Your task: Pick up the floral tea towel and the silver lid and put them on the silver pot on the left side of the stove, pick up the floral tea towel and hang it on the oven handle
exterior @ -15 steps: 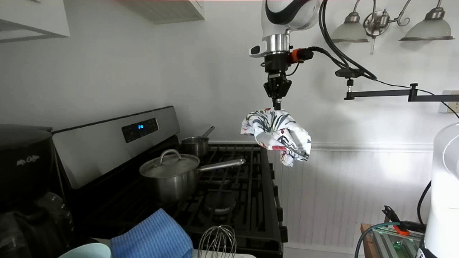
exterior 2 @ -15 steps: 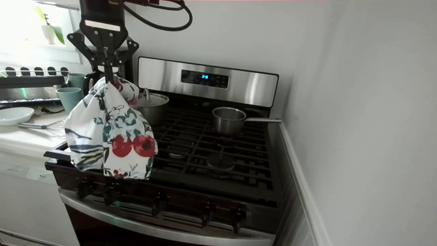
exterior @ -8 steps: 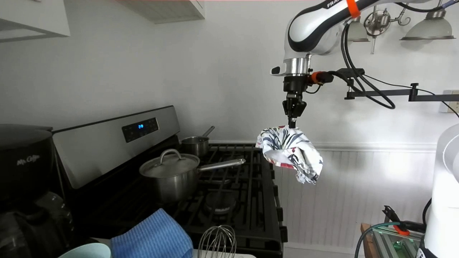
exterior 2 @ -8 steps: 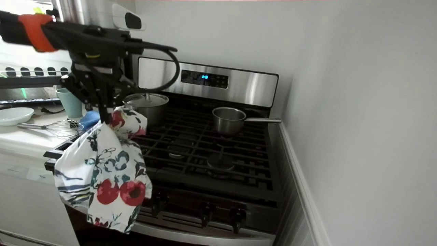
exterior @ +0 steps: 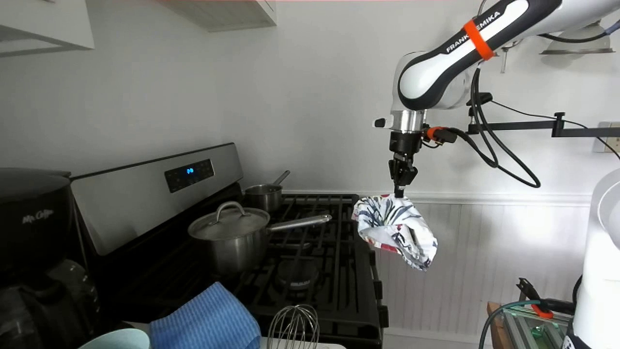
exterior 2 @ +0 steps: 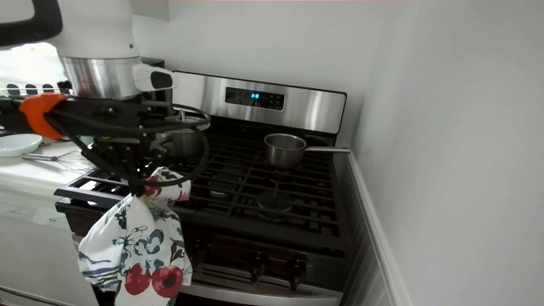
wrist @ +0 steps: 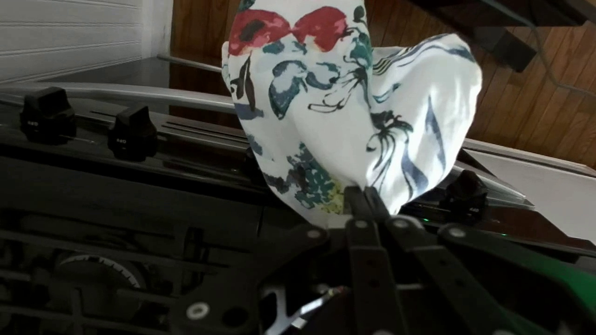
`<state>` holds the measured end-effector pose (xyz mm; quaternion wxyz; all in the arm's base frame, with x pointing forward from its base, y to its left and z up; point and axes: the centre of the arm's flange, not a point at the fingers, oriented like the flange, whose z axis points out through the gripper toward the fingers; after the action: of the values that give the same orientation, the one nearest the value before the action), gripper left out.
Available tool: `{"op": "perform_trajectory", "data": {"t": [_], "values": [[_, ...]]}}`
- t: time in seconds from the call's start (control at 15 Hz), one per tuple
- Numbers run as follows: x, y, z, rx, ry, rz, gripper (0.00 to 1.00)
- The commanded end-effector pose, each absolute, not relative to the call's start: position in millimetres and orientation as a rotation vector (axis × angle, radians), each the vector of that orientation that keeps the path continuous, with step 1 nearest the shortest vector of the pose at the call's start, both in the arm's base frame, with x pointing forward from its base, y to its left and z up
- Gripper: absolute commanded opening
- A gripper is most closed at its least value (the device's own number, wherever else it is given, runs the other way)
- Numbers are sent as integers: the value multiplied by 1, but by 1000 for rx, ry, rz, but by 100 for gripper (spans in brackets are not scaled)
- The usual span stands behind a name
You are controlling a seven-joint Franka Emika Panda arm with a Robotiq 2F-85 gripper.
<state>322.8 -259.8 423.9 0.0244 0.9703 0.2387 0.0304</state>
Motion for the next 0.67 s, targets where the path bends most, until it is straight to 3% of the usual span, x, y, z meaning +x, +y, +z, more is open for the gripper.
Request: {"op": "perform_trajectory", "data": {"t": [0.0, 0.6], "values": [[315, -261, 393, 2994, 709, 87, 0], [317, -259, 395, 3018, 727, 81, 1]]}}
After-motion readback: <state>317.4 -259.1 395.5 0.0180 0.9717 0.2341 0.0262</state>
